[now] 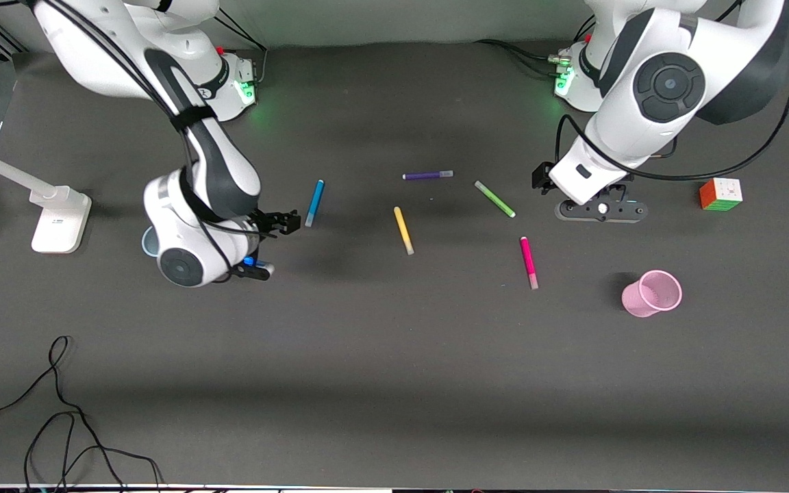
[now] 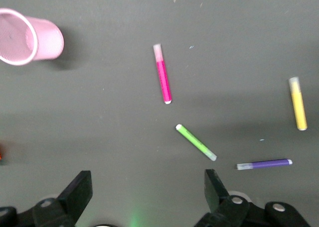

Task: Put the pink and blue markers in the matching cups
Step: 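Lower the right gripper onto the blue marker while the left gripper lowers too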

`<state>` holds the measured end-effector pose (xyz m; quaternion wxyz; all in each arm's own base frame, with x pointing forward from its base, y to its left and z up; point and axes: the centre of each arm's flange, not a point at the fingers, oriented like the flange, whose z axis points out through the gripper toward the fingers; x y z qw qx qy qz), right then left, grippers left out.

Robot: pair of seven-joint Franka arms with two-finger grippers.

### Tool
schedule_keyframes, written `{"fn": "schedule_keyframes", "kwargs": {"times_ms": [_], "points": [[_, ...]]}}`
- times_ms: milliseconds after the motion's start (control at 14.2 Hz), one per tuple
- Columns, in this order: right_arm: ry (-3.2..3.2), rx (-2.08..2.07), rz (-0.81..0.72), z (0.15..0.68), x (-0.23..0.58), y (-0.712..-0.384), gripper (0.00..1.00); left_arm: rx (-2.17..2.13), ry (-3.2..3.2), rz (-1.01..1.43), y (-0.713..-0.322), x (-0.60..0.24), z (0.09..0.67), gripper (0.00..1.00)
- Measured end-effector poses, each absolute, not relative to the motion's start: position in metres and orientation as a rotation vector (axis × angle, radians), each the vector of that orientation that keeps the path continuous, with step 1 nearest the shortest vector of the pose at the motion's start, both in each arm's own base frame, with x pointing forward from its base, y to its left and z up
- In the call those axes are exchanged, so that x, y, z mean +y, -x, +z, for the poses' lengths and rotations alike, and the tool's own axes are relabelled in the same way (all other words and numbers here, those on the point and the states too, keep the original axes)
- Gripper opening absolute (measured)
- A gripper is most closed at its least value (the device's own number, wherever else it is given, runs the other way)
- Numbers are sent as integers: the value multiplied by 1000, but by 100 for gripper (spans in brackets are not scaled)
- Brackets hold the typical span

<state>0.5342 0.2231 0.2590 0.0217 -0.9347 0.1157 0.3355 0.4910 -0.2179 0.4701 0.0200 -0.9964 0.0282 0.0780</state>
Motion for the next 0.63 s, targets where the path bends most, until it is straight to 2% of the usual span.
{"fn": "schedule_keyframes", "kwargs": {"times_ms": [352,634], "points": [[2922,412,969,188,239,-511,100,65,3104,187,-471,-207,388,100],[2927,435,960,166,236,-500,100,7,3136,136,-468,-211,324,100]]}}
